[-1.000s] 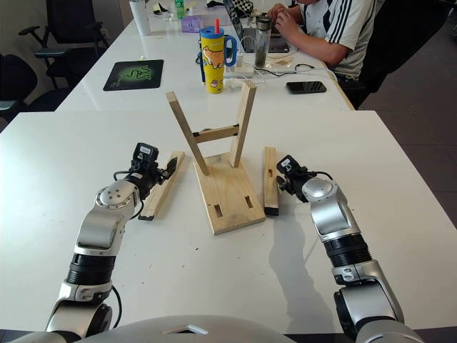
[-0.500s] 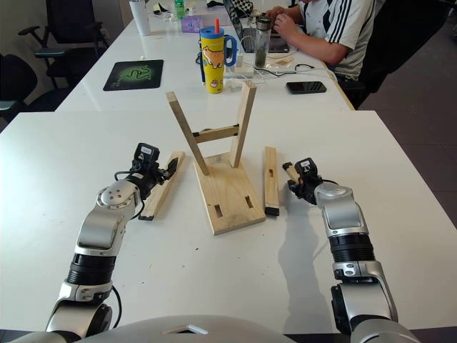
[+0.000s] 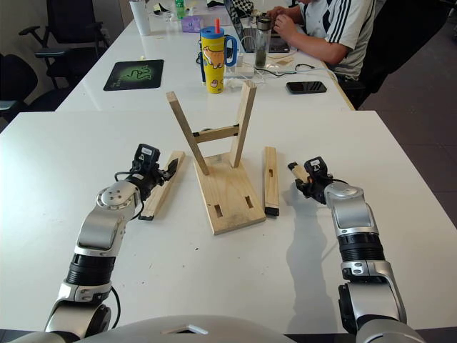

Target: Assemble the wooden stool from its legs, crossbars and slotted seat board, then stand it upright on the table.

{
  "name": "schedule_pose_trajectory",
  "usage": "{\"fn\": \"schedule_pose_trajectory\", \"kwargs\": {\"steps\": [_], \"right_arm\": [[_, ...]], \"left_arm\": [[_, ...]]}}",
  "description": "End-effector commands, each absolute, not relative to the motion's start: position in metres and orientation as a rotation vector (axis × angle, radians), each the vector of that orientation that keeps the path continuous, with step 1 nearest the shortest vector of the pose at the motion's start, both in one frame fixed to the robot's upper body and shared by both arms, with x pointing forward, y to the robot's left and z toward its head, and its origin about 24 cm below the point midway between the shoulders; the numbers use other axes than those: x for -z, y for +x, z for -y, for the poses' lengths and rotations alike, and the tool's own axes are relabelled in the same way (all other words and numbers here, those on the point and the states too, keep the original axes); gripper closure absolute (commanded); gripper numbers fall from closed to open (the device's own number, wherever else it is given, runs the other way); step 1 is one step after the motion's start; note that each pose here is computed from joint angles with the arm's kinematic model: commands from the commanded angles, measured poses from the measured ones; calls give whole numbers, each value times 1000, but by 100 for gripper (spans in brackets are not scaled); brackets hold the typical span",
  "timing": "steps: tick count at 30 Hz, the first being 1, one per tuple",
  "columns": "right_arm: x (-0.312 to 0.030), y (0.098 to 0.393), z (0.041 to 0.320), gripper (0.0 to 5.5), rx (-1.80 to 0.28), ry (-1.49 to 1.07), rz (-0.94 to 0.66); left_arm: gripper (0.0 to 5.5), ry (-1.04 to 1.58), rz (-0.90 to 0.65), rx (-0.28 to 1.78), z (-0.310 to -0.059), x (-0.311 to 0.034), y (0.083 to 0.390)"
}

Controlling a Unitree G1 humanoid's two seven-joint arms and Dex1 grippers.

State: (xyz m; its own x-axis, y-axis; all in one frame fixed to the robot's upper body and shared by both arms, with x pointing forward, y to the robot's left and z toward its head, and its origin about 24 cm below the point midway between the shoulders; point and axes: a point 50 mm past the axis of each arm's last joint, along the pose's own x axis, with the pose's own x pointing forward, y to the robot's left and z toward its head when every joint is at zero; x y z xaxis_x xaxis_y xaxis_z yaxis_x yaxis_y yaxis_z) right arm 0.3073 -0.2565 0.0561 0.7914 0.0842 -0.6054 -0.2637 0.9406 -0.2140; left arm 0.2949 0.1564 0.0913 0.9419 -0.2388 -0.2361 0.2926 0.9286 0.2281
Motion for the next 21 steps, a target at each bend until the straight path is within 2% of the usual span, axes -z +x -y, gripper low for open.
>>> {"fn": "schedule_pose_trajectory", "kwargs": {"steps": [1,4,7,12,21], "right_arm": [[-58,306,269,219,-211,-250,-669],[-53,301,273,189,-229,-210,-717],[-50,297,280,189,-228,-119,-753],[-48,291,290,257,-222,-99,-785],[-47,284,272,400,-321,-68,-777]], "left_arm": [[210,274,-210,277,-156,-91,294],[210,283,-210,278,-156,-91,295],[210,285,-209,276,-156,-92,294],[210,284,-208,270,-156,-92,293],[210,227,-219,280,-156,-92,292]]}}
